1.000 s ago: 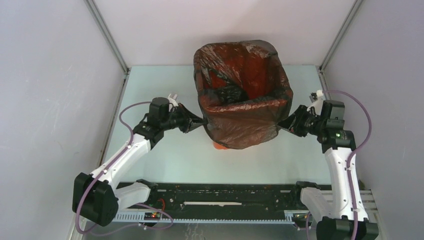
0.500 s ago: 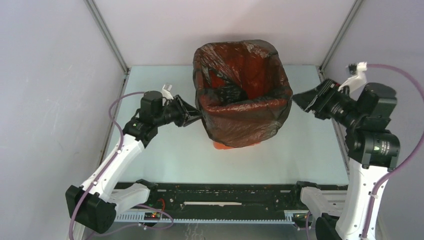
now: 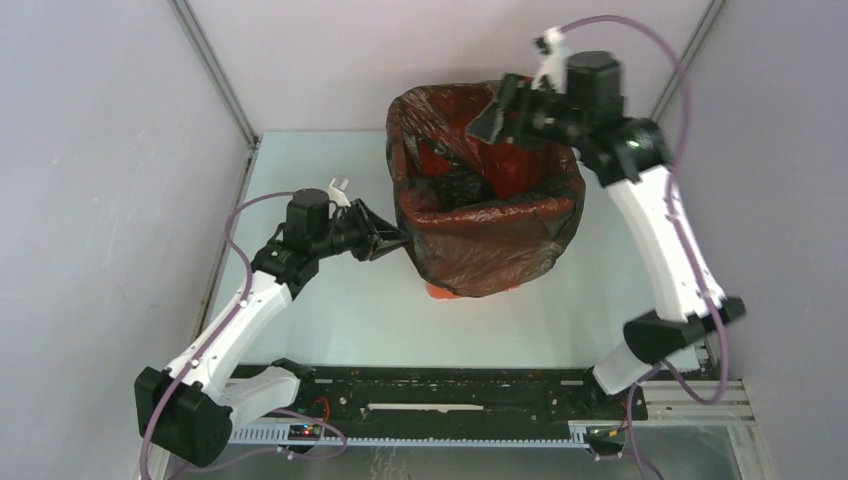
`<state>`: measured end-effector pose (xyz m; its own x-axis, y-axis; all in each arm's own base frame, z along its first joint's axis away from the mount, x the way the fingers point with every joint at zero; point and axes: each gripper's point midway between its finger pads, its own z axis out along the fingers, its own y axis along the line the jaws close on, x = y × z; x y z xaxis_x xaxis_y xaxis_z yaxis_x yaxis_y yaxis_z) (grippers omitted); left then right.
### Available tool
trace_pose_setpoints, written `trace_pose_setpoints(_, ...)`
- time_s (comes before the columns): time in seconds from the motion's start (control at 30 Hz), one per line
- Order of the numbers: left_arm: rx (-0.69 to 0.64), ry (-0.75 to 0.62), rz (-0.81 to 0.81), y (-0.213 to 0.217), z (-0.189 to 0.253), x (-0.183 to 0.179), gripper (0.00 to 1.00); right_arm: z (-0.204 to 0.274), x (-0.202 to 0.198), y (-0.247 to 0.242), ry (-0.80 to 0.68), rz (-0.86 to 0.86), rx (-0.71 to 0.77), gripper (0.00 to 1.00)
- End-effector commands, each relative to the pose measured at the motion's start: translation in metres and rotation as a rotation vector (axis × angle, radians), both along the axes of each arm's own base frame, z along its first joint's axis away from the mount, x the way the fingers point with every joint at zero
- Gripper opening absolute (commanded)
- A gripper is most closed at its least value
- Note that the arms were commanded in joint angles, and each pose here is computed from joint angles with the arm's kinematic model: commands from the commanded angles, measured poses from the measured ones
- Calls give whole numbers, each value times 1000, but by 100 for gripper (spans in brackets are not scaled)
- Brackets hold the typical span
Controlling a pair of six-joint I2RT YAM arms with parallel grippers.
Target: Put the trash bags into the trash bin
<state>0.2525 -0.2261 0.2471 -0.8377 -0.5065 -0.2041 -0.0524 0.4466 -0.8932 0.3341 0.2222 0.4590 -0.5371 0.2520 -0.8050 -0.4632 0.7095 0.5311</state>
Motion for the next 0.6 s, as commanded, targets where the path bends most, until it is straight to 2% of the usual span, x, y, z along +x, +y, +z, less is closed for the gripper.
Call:
trace_pose_setpoints(0.0,-27,-33,-24,-4,9,-2,28,-54,35,20,47,-58,-218,79)
trace_pose_setpoints(0.17,-20,-43,-23,-4,9,0,24,-101,49,27,77,-92,-487,78)
trace_pose_setpoints(0.3,15,-38,-30,-3,4,2,14,-140,65,33,68,-120,-672,79)
trace_pose_setpoints(0.43,41,-15,-46,-3,-3,0,3,-150,90,54,45,-137,-628,82)
trace_pose_setpoints(0.57,44,-2,-43,-2,-8,-3,0,-129,113,89,-40,-122,-429,84)
